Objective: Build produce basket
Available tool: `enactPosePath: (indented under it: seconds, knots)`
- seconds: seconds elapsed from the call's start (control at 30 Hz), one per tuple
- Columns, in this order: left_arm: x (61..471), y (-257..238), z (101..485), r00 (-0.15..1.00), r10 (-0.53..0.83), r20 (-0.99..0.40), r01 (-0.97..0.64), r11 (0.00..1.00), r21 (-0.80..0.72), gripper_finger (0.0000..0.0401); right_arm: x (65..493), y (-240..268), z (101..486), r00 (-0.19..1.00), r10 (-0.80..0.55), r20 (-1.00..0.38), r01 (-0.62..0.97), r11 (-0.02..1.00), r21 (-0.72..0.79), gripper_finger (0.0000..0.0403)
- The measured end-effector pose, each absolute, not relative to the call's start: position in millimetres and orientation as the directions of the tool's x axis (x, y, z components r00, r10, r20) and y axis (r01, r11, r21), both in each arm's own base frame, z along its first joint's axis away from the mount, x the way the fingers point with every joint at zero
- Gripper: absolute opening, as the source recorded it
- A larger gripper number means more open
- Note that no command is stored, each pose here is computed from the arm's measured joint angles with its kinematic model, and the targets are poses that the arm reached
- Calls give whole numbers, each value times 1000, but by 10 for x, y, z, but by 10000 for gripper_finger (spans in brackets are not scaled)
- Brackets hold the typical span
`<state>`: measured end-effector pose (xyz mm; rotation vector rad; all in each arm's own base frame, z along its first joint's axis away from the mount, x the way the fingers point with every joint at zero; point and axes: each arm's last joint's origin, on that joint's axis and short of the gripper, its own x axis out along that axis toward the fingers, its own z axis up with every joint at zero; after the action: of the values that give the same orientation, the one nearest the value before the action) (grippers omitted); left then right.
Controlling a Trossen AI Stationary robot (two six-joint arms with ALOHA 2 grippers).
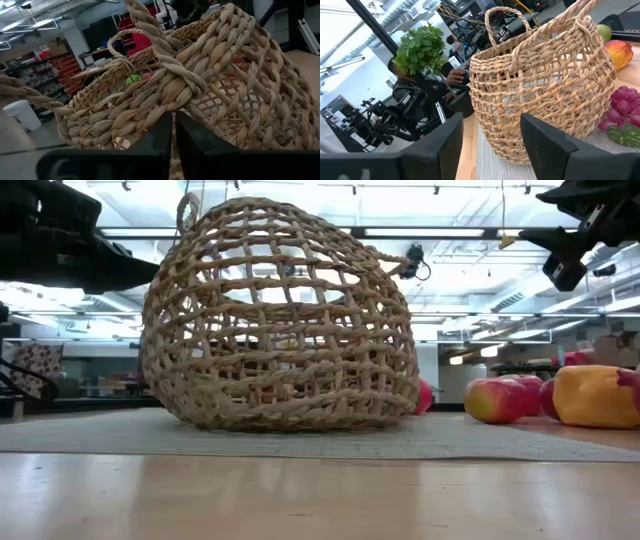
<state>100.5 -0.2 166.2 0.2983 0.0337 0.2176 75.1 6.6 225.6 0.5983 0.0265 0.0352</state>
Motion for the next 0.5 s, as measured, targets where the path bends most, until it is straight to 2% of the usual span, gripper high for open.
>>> enactPosePath:
  seconds: [0.5]
  knots:
    - [1005, -2, 1662, 976, 218, -1, -208, 933, 295, 28, 751, 66, 2256, 999, 41, -15, -25, 826, 564, 203]
